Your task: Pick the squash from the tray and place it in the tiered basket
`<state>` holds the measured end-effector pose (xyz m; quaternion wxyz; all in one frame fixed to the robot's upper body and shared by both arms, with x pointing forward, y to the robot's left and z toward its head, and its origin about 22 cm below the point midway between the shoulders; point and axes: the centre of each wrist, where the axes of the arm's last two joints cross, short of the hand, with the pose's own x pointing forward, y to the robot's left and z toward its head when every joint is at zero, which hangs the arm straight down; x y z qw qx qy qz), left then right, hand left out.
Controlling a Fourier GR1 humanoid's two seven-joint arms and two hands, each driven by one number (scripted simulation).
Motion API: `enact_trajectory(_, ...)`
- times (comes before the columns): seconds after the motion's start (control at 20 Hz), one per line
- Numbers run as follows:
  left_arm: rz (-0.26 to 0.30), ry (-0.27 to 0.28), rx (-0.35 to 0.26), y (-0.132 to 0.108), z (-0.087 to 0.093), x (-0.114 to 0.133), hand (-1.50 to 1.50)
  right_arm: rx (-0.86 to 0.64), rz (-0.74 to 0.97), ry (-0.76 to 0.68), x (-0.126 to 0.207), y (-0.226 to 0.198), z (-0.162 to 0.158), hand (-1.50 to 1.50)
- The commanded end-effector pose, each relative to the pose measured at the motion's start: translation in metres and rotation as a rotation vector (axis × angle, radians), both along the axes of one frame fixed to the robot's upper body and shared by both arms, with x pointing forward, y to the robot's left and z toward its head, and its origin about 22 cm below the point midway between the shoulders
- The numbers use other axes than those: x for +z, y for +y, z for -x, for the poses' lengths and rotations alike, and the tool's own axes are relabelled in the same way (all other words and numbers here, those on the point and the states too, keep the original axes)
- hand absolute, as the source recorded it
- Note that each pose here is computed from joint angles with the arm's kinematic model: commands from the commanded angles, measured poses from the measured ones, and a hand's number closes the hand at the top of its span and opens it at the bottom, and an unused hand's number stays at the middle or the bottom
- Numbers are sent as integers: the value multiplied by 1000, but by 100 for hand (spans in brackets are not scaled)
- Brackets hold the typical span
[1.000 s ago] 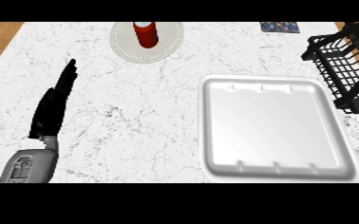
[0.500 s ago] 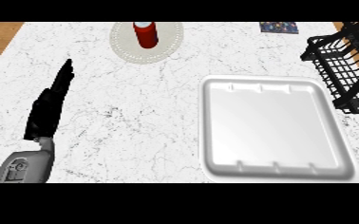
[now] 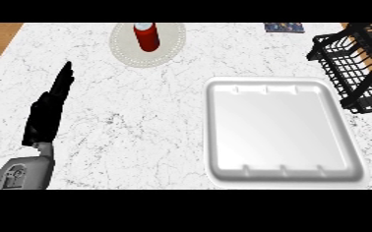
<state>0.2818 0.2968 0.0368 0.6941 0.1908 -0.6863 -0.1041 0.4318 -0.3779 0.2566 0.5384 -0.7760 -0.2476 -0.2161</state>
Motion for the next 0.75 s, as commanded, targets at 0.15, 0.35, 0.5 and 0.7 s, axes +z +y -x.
enact_trajectory(0.15, -6, 21, 61, 18, 9, -4, 0, -160, -172, -241, 20, 16, 13, -150)
enact_trajectory(0.35, -27, 41, 60, 25, 13, -9, 0, -144, -202, -243, 6, 51, 16, -150)
enact_trajectory(0.5, -2, 44, 66, 24, 18, -8, 0, -125, -182, -250, 7, 61, 33, -150)
enact_trajectory(0.7, -7, 34, 71, 17, 24, -20, 0, -85, -151, -334, -8, 92, 58, -150)
